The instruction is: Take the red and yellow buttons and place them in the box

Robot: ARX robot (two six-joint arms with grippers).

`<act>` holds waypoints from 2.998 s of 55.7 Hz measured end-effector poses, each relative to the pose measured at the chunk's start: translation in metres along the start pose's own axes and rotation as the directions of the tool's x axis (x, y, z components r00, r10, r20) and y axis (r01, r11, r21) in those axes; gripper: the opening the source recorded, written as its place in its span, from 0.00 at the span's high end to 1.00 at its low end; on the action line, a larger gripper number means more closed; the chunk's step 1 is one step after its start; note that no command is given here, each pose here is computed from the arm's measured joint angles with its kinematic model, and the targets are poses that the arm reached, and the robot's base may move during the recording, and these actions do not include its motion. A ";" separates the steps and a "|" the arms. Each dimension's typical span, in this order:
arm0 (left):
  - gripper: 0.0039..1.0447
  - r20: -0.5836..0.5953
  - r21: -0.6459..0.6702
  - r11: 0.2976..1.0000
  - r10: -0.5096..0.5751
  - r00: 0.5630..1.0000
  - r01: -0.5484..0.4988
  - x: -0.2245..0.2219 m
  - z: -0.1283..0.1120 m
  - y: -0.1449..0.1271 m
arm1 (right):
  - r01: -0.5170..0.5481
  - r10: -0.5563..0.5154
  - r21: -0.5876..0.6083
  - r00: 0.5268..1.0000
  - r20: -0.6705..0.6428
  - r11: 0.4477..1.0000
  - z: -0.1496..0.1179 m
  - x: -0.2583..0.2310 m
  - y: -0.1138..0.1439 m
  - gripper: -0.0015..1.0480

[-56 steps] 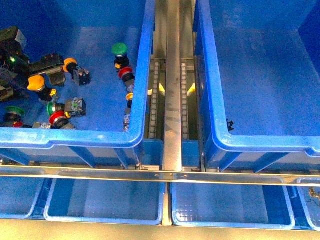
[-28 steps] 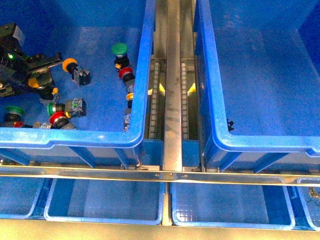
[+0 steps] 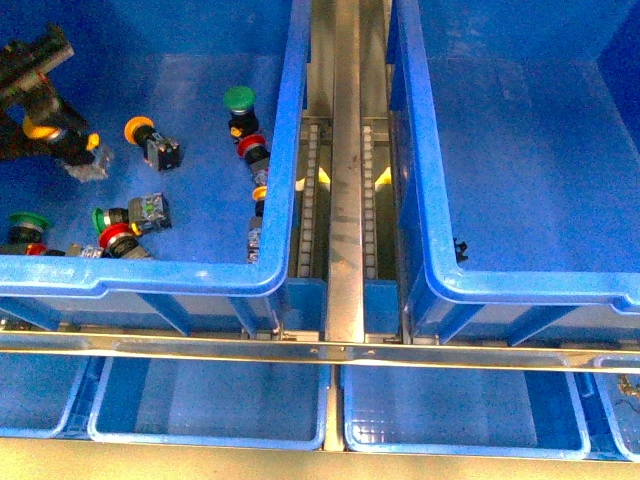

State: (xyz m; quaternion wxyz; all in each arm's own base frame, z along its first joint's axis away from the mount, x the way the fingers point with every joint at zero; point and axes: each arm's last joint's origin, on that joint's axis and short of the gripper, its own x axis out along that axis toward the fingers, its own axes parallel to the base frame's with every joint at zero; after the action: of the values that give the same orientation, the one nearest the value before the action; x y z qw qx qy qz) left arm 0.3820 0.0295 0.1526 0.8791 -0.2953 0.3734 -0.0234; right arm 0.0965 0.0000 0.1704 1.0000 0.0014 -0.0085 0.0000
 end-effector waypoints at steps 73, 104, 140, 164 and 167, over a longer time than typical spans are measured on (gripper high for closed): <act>0.68 -0.262 -0.275 0.889 -0.437 0.861 0.368 -0.024 -0.114 -0.192 | 0.000 0.000 0.000 1.000 0.000 1.000 0.000 0.000 0.000 0.06; 0.68 -0.273 -0.366 0.840 -0.508 0.817 0.400 -0.005 -0.131 -0.241 | 0.000 0.000 0.000 1.000 0.000 1.000 0.000 0.000 0.000 0.06; 0.68 -0.292 -0.369 0.845 -0.500 0.815 0.386 0.001 -0.140 -0.246 | -0.215 0.132 -0.172 0.909 -0.396 0.961 0.008 0.108 0.016 0.06; 0.68 -0.292 -0.370 0.845 -0.500 0.815 0.386 0.001 -0.140 -0.247 | -0.379 0.286 -0.219 0.887 -0.363 0.899 0.009 0.152 0.073 0.06; 0.68 -0.292 -0.370 0.845 -0.500 0.815 0.386 0.001 -0.140 -0.247 | -0.376 0.281 -0.237 0.892 -0.353 0.896 0.008 0.154 0.075 0.06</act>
State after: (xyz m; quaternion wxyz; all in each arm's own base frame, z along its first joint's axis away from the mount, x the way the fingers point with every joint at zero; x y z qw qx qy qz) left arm 0.3328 -0.2445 0.2078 0.7063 -0.4917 0.4542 -0.2304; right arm 0.2504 0.0747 0.1807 0.9623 -0.1516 0.1486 0.1699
